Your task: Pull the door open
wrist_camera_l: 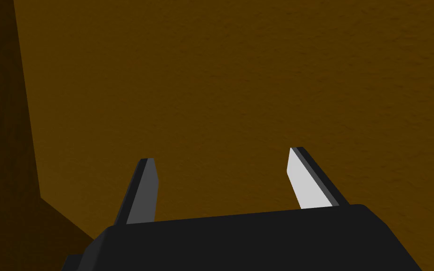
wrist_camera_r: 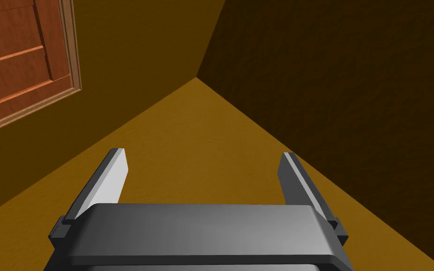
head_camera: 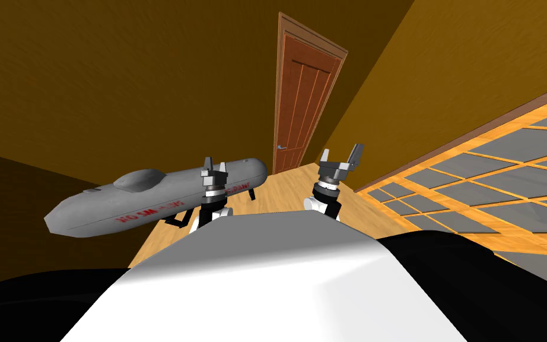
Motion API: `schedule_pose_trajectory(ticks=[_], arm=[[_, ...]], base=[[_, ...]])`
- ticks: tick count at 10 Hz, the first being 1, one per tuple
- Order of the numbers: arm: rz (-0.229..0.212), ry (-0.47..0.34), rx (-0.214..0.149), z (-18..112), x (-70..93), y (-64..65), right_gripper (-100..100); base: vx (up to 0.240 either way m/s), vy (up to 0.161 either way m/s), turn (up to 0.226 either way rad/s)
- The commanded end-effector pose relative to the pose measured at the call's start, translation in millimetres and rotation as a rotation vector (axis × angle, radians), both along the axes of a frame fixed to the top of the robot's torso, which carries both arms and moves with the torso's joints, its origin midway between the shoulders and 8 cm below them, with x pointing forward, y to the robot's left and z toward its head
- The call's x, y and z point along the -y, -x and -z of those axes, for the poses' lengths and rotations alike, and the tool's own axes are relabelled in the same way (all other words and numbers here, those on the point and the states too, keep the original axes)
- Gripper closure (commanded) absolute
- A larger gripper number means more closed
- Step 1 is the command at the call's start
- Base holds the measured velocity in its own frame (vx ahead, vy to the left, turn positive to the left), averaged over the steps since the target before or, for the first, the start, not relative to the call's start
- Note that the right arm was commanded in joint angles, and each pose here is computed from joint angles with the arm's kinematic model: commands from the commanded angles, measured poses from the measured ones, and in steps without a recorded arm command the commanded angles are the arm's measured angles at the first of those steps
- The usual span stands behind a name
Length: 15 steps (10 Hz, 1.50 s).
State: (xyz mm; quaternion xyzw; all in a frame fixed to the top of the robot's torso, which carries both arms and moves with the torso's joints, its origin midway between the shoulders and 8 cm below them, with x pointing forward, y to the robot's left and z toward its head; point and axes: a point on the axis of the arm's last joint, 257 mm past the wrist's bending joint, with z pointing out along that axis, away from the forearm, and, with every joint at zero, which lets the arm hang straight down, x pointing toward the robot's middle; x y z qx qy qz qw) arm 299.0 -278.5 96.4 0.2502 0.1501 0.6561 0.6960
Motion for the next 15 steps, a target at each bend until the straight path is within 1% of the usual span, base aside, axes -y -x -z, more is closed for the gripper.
schedule_pose_trajectory(ticks=[1, 4, 5, 6, 7, 12, 13, 15], arm=[[-0.011, 0.004, -0.019, 8.6, -1.8, -7.8, -100], [-0.03, 0.01, -0.052, 24.4, -4.4, -21.3, -100], [-0.039, 0.011, -0.07, 33.0, -5.6, -28.3, -100], [-0.044, 0.012, -0.079, 37.7, -6.2, -31.9, -100], [-0.053, 0.015, -0.098, 47.0, -7.4, -39.1, -100], [-0.077, 0.019, -0.155, 75.7, -10.4, -59.5, -100], [-0.087, 0.021, -0.18, 88.3, -11.4, -67.8, -100], [-0.096, 0.022, -0.207, 102.4, -12.4, -76.6, -100]], base=[[0.05, -0.026, 0.043], [0.095, -0.057, 0.037], [0.113, -0.061, 0.049], [0.111, -0.065, 0.04], [0.109, -0.076, 0.05], [0.085, -0.055, 0.037], [0.103, -0.088, 0.068], [0.12, -0.064, 0.054]])
